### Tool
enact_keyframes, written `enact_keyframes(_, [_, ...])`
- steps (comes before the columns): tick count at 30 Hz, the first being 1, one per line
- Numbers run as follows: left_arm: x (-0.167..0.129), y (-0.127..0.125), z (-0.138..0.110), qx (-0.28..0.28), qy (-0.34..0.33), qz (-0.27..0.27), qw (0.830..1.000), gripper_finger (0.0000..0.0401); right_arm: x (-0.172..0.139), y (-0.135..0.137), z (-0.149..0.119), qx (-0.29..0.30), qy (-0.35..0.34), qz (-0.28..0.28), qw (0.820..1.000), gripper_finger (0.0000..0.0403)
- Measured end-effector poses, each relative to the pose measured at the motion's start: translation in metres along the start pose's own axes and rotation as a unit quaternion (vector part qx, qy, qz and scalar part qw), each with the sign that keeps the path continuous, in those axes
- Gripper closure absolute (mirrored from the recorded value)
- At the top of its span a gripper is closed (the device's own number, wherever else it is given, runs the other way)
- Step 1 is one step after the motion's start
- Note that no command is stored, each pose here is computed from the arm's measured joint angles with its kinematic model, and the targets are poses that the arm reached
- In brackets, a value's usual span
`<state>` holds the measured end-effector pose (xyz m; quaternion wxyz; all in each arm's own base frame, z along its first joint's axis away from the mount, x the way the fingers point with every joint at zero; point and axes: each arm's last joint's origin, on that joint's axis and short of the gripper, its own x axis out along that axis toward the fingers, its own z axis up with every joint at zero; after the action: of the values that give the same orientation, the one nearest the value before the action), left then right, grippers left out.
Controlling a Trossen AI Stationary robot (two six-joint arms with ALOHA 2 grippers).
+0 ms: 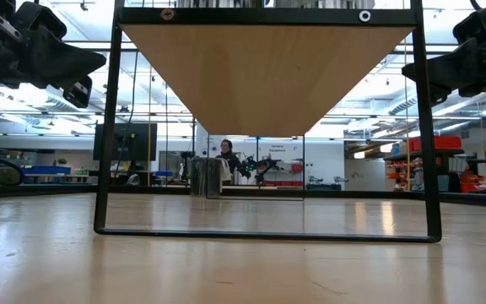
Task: Pick & Place candle stick holders
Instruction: Put the scented candle on the shelf
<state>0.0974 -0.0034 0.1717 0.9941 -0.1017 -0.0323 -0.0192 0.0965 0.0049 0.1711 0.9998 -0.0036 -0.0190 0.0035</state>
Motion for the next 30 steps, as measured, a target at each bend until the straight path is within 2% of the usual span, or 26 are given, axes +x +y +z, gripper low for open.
enact_keyframes(6, [-0.001, -0.001, 0.008, -0.011, -0.021, 0.001, 1.0, 0.0387, 0.0, 0.0, 0.0, 0.0, 0.0, 0.0, 1.0, 0.0376])
enact_keyframes(10, [-0.002, -0.003, 0.029, -0.026, -0.054, 0.045, 0.997, 0.0381, 0.0, 0.0, 0.0, 0.0, 0.0, 0.0, 1.0, 0.0376])
enact_keyframes(13, [-0.001, -0.003, 0.043, -0.029, -0.062, 0.085, 0.994, 0.0359, 0.0, 0.0, 0.0, 0.0, 0.0, 0.0, 1.0, 0.0376])
enact_keyframes(16, [0.001, -0.005, 0.06, -0.029, -0.069, 0.112, 0.991, 0.0323, 0.0, 0.0, 0.0, 0.0, 0.0, 0.0, 1.0, 0.0376])
enact_keyframes(22, [0.015, -0.008, 0.082, -0.019, -0.008, 0.155, 0.988, 0.022, 0.0, 0.0, 0.0, 0.0, 0.0, 0.0, 1.0, 0.0376])
enact_keyframes(26, [0.025, -0.008, 0.102, -0.014, -0.006, 0.219, 0.976, 0.0156, 0.0, 0.0, 0.0, 0.0, 0.0, 0.0, 1.0, 0.0376])
enact_keyframes(30, [0.036, -0.006, 0.124, -0.004, 0.018, 0.272, 0.962, 0.0111, 0.0, 0.0, 0.0, 0.0, 0.0, 0.0, 1.0, 0.0376])
